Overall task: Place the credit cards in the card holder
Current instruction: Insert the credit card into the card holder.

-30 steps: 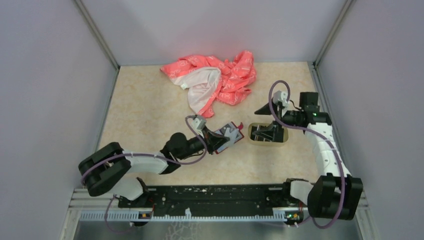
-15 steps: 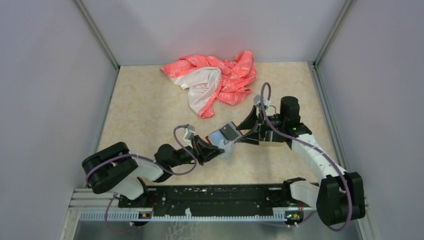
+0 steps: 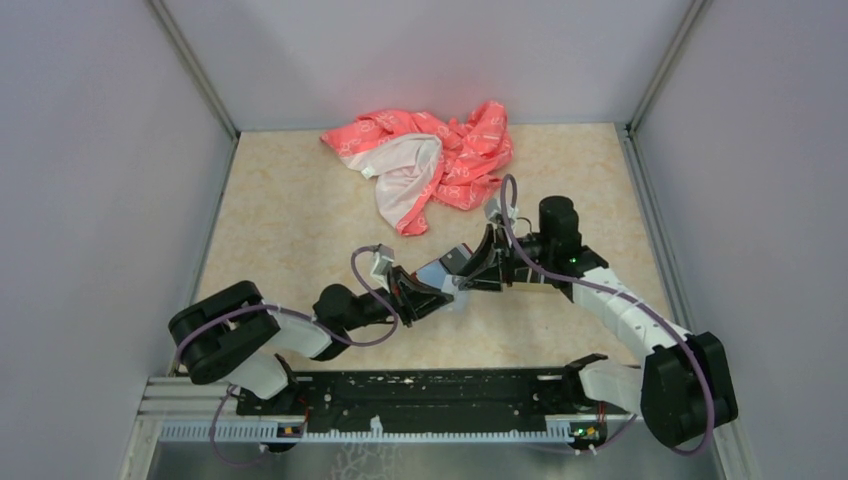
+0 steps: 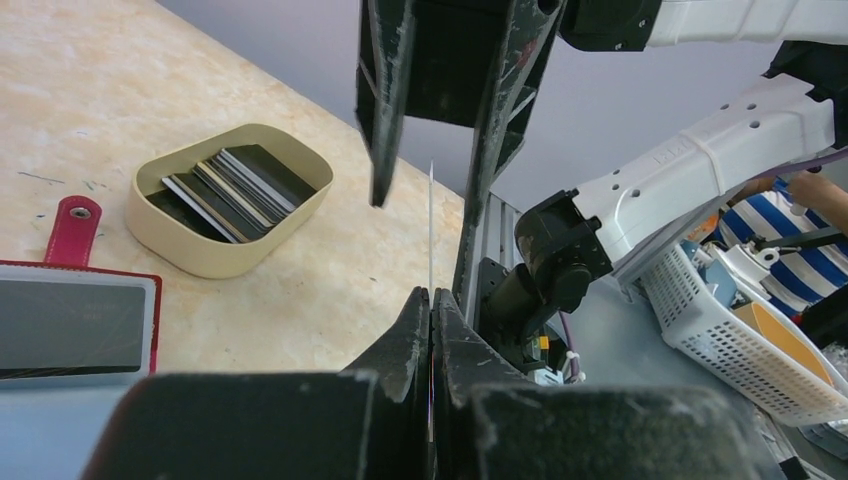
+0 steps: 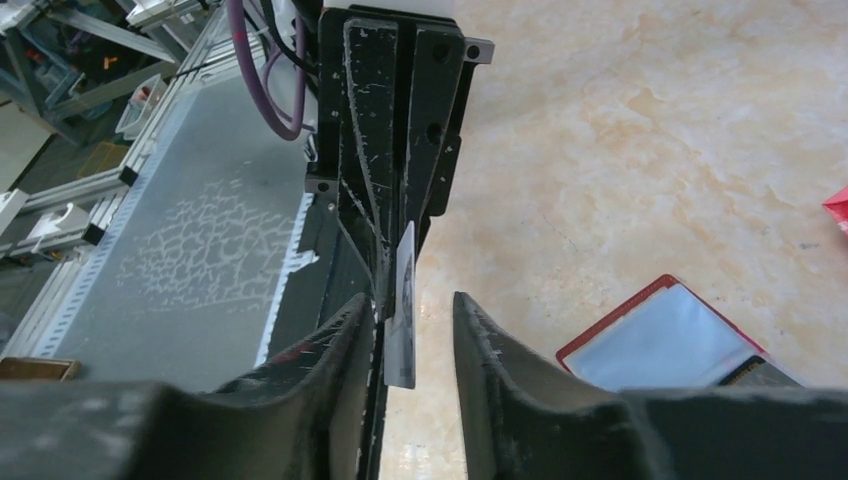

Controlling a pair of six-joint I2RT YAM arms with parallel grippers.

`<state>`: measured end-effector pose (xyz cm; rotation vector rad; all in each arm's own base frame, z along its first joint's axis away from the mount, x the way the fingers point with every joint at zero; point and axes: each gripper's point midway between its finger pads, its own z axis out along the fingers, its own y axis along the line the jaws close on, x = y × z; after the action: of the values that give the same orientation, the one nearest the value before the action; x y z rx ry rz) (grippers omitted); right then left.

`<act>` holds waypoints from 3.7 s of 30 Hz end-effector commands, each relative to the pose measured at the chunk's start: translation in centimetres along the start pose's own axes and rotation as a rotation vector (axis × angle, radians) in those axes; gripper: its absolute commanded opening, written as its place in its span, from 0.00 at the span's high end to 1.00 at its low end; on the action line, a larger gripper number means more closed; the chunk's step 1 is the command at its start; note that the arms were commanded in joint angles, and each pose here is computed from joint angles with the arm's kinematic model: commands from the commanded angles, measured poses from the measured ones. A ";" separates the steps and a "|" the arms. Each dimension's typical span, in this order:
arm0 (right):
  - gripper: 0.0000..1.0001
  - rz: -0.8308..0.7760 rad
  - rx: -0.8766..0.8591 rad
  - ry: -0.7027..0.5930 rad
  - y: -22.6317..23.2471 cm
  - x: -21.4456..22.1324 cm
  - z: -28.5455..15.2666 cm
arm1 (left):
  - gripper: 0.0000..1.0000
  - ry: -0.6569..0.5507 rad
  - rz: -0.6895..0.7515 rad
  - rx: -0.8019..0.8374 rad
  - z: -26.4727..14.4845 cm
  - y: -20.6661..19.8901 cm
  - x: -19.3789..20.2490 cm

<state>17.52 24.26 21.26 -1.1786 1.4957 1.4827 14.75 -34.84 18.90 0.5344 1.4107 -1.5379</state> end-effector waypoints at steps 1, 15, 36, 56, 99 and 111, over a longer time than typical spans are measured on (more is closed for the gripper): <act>0.73 -0.049 -0.024 0.015 0.2 -0.3 0.8 | 1.00 -0.255 0.120 0.146 0.4 -3.7 -6.5; 1.00 -0.100 -0.044 0.057 0.8 -0.7 0.5 | 0.22 0.149 0.208 0.197 -2.6 -0.4 0.1; 0.67 -0.125 0.026 0.097 -0.3 -0.3 0.3 | 1.00 0.220 0.164 0.138 0.0 0.8 -0.1; 1.00 -0.077 0.012 0.135 -0.6 0.5 1.3 | 0.80 0.197 0.106 0.076 0.0 1.7 -0.3; 1.00 0.325 0.525 0.119 -14.0 3.9 -4.2 | 0.65 0.370 -0.507 -0.815 -6.4 16.5 11.1; 1.00 0.490 0.469 0.116 -14.8 4.4 -1.9 | 0.63 0.355 -0.324 -0.590 -4.8 13.7 6.4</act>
<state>28.87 21.55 10.47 -0.6962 2.2046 1.1922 23.04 -30.91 3.25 0.0270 2.2989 -1.1761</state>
